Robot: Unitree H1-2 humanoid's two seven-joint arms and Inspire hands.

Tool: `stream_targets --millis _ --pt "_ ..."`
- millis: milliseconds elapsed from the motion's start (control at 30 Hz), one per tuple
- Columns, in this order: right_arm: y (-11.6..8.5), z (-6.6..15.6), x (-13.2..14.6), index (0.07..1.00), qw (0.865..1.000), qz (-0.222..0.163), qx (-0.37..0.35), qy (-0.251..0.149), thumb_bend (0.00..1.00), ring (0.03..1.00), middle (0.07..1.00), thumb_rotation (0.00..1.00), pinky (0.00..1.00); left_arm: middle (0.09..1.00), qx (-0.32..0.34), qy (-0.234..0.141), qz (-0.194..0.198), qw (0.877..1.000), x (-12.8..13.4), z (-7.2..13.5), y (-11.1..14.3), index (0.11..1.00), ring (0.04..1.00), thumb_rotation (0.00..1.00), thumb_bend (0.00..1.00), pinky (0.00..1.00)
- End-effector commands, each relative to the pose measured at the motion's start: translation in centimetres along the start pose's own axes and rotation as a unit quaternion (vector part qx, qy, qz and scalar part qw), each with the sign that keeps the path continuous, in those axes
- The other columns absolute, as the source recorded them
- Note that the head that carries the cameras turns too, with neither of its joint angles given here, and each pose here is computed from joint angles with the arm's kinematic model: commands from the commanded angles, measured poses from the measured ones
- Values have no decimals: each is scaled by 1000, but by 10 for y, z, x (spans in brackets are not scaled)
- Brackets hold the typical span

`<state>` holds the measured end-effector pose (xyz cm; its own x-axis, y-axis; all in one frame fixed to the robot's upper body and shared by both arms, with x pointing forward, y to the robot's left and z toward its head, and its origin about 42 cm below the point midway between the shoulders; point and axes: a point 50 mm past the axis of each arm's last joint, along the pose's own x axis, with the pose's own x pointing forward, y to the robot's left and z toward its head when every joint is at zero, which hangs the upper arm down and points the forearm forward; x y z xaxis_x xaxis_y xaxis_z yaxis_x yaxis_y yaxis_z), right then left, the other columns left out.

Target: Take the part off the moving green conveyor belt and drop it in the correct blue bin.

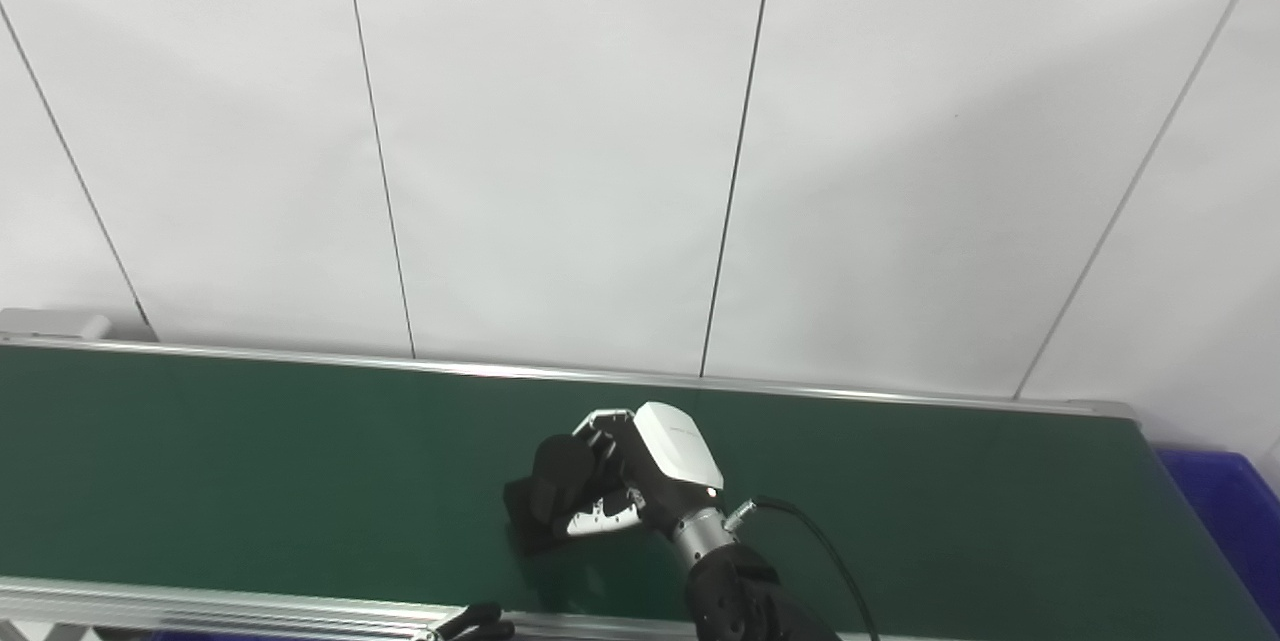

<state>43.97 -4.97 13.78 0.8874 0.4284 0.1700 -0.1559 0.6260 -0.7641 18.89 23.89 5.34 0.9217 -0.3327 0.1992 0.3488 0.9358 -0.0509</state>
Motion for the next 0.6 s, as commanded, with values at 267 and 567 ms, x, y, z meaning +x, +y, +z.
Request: stream_targets --millis 267,567 --pt "-40 13 -27 513 990 -122 61 -17 518 421 497 0 414 808 1 -41 -10 999 10 9 1 826 731 172 888 776" --pt "-59 14 -65 509 983 -165 81 -18 517 426 500 0 411 795 2 -43 -14 999 12 10 0 810 719 155 888 749"
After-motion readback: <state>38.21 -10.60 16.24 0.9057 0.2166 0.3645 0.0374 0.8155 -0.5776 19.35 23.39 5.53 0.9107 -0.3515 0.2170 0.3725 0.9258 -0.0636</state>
